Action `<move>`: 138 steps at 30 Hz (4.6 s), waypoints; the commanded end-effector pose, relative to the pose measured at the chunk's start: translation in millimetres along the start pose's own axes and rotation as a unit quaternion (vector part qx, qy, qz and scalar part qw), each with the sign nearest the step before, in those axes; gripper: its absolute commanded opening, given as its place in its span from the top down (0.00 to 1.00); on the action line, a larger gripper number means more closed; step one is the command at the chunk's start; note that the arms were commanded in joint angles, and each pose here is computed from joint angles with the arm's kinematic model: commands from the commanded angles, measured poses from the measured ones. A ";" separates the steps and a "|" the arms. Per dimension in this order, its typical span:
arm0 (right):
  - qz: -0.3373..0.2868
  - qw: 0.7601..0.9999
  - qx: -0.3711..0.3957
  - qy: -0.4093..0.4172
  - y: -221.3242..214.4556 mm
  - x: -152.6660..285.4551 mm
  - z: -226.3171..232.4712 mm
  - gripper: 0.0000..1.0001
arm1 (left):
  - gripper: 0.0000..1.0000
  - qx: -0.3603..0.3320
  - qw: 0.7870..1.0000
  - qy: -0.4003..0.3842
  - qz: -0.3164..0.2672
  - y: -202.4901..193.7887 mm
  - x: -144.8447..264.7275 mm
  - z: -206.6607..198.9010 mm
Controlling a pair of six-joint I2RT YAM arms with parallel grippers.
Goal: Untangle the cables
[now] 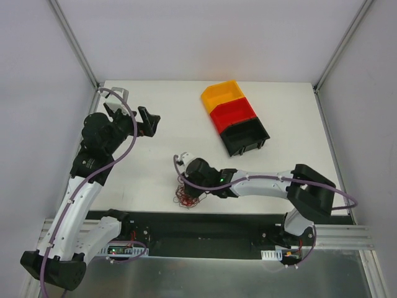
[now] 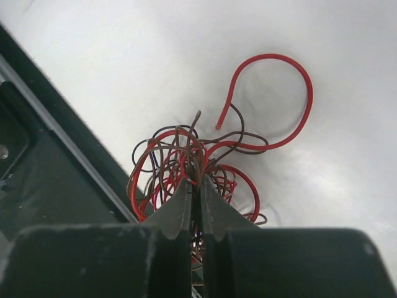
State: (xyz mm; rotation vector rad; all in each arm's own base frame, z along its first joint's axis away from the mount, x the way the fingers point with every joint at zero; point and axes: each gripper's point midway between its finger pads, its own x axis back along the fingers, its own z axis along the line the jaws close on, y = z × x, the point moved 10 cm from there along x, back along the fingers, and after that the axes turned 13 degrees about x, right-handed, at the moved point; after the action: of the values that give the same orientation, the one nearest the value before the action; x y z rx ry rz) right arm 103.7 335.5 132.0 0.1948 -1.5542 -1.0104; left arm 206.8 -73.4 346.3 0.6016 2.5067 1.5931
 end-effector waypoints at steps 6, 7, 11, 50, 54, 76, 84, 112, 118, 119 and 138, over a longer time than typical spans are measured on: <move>-0.163 0.976 -0.139 0.038 12.4 81.6 -78.0 0.99 | 0.23 0.093 0.968 -0.169 0.160 -16.5 -41.4 -26.2; -0.180 0.971 -0.154 0.040 14.5 91.7 -87.8 0.99 | 0.28 0.113 0.956 -0.189 0.193 -21.4 -49.5 -27.5; -0.239 0.955 -0.172 0.030 21.2 123.4 -112.1 0.99 | 0.39 0.207 0.886 -0.264 0.319 -40.0 -77.8 -33.4; -0.357 0.912 -0.201 0.007 31.2 182.2 -130.8 0.89 | 0.85 0.192 0.801 -0.324 0.465 -100.6 -91.0 -78.7; -0.316 0.924 -0.211 -0.046 17.1 175.6 -137.3 0.72 | 1.00 0.140 0.846 -0.312 0.408 -84.9 -79.9 -80.8; -0.292 0.943 -0.161 -0.003 27.0 147.8 -127.9 0.09 | 1.00 0.049 0.897 -0.307 0.313 -58.7 -54.1 -82.0; -0.299 0.903 -0.306 -0.032 45.6 79.9 -145.7 0.18 | 1.00 0.067 0.860 -0.389 0.323 -51.4 -42.2 -94.6; -0.110 0.940 -0.321 -0.036 -32.2 30.6 -163.8 0.52 | 1.00 0.174 0.886 -0.390 0.181 107.3 -9.1 -164.0; -0.099 0.956 -0.267 -0.063 -48.3 75.5 -149.5 0.37 | 1.00 0.190 0.886 -0.345 0.245 52.0 -28.4 -135.3; -0.104 0.957 -0.263 -0.068 -49.6 82.8 -147.4 0.35 | 1.00 0.201 0.885 -0.328 0.262 36.3 -32.5 -127.4; -0.098 0.963 -0.245 -0.061 -25.5 94.2 -149.7 0.25 | 0.31 0.259 0.849 -0.191 0.420 -173.0 -3.2 -46.8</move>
State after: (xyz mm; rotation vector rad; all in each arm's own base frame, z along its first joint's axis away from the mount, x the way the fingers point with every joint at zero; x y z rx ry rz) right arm 185.7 179.1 155.7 -0.1324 -1.3533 -1.5461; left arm 145.5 -180.3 195.9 2.2595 2.4887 0.5729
